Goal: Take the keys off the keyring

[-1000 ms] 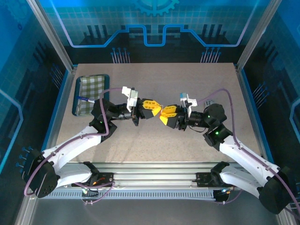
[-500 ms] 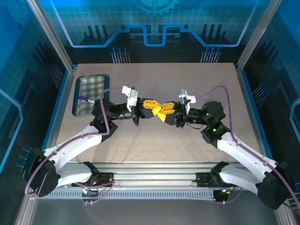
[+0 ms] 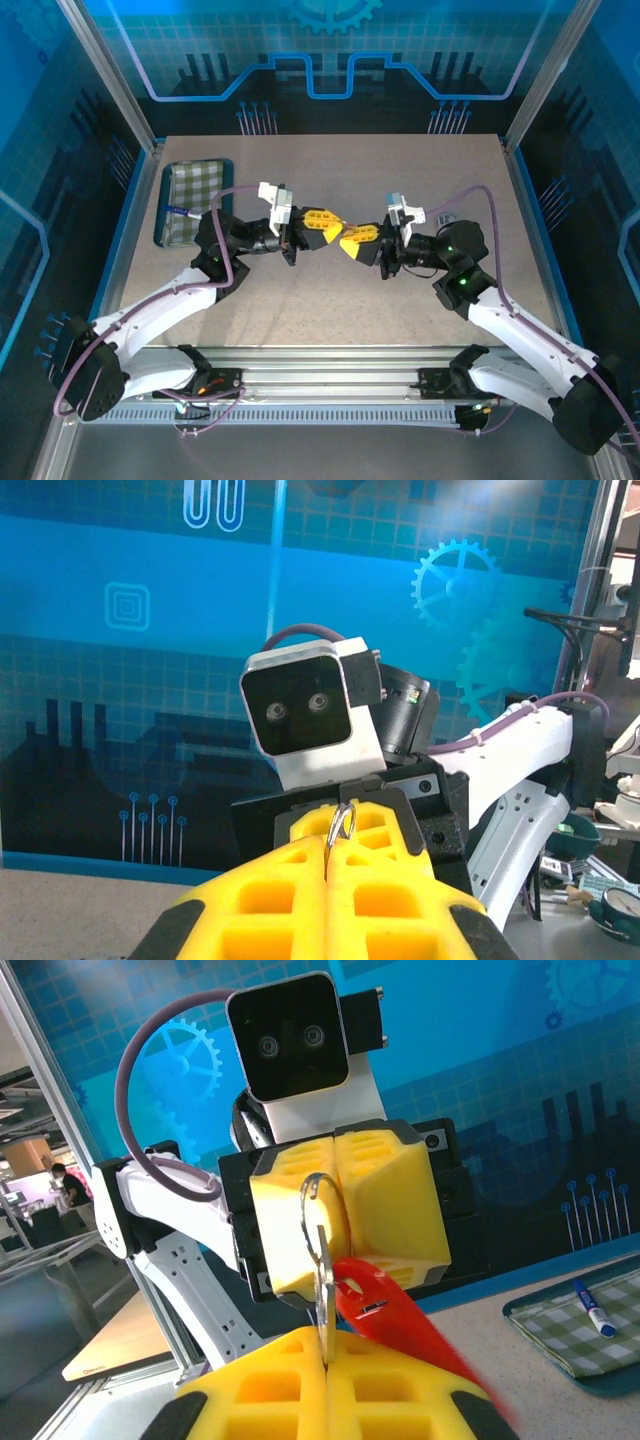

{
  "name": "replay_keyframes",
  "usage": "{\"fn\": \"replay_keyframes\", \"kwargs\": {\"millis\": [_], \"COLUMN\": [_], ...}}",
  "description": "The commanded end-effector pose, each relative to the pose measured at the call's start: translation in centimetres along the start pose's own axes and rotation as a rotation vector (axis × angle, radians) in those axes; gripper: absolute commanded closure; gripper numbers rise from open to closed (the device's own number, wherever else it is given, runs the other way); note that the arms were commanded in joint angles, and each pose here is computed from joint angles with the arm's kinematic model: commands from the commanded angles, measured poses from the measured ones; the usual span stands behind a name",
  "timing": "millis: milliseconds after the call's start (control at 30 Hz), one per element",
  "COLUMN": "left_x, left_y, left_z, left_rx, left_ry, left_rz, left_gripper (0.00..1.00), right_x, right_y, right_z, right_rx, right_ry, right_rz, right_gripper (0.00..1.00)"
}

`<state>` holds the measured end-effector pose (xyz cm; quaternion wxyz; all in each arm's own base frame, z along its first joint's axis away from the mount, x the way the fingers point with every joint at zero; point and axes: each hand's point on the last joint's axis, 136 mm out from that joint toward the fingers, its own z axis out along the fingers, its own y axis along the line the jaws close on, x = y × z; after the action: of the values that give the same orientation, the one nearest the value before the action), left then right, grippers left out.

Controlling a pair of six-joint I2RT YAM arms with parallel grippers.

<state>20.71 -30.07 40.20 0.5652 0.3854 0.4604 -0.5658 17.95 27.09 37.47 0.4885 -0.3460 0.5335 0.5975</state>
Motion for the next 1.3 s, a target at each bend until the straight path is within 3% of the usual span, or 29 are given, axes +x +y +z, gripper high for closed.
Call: {"fn": "replay_keyframes", "kwargs": {"millis": [0, 233, 433, 633, 733, 1000, 1267], "left_x": [0.1, 0.1, 0.1, 0.2, 0.2, 1.7, 2.4], "left_y": [-0.6, -0.7, -0.9, -0.9, -0.8, -1.3, -2.0], "left_z": [-0.2, 0.0, 0.0, -0.1, -0.3, 0.7, 1.3], "left_rx": [0.017, 0.016, 0.014, 0.008, -0.015, -0.085, -0.138], "left_ry": [0.029, 0.031, 0.030, 0.028, 0.023, 0.065, 0.129], "left_rz": [0.032, 0.041, 0.049, 0.057, 0.091, 0.370, 0.574], "left_gripper": [1.00, 1.00, 1.00, 1.00, 1.00, 1.00, 1.00], "right_x": [-1.5, -2.2, -2.3, -2.3, -1.8, -0.8, -2.9], "right_y": [0.3, 0.7, 0.3, 0.3, 0.1, -2.0, -4.0], "right_z": [-0.6, 0.0, 0.1, 0.1, 0.1, -1.6, -3.9], "right_rx": [0.014, -0.045, -0.036, -0.036, -0.019, 0.238, 0.465], "right_ry": [-0.047, -0.066, -0.071, -0.061, -0.034, 0.133, 0.120], "right_rz": [-0.052, -0.026, -0.011, -0.019, -0.030, -0.233, -0.387], "right_gripper": [0.85, 0.85, 0.74, 1.00, 1.00, 1.00, 1.00]}}
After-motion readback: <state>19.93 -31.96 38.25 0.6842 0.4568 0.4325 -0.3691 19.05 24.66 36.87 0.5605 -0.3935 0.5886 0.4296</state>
